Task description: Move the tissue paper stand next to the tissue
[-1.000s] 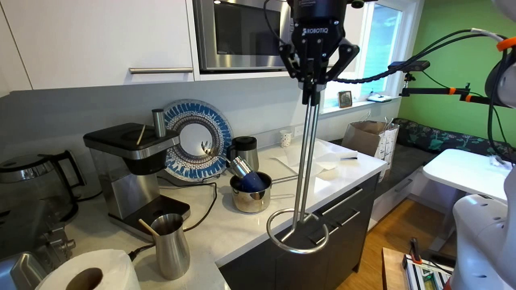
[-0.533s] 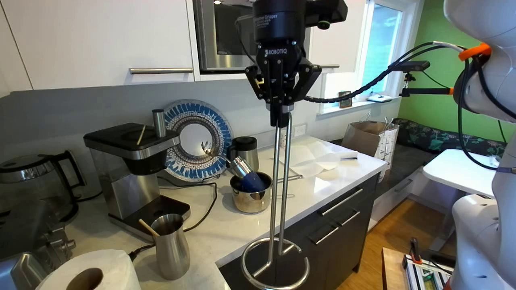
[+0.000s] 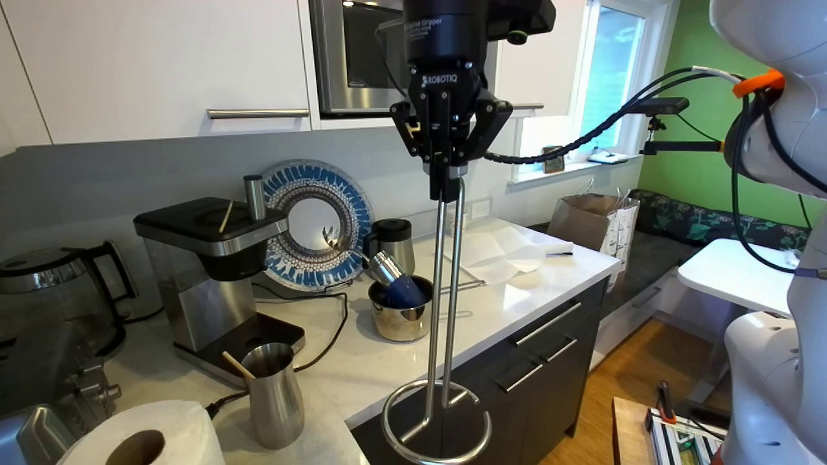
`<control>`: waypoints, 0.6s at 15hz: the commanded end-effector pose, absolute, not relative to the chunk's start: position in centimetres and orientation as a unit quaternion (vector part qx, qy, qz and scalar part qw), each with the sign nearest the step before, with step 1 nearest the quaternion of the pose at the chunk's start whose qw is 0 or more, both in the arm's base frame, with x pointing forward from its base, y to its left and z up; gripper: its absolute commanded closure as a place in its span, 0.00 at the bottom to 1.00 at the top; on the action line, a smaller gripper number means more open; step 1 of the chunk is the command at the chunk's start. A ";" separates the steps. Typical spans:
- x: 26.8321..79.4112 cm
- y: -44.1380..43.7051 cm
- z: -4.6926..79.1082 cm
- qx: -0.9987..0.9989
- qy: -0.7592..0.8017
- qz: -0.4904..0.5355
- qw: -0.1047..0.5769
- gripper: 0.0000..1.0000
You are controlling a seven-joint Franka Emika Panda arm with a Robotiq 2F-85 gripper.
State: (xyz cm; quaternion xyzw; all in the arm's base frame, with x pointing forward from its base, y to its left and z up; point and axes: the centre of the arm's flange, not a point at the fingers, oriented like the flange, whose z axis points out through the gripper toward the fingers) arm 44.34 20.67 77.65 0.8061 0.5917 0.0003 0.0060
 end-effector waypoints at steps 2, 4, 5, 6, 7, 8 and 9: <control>48.7 23.1 76.4 0.815 0.578 0.040 0.005 0.97; 51.3 24.2 74.9 0.823 0.564 0.067 0.003 0.97; 52.5 24.7 74.2 0.828 0.555 0.078 0.001 0.97; 53.5 25.1 73.4 0.832 0.549 0.082 -0.001 0.97; 54.6 25.4 72.5 0.837 0.541 0.087 0.006 0.97; 55.5 25.6 71.7 0.842 0.532 0.092 0.010 0.97; 56.3 25.8 71.0 0.847 0.524 0.091 0.011 0.97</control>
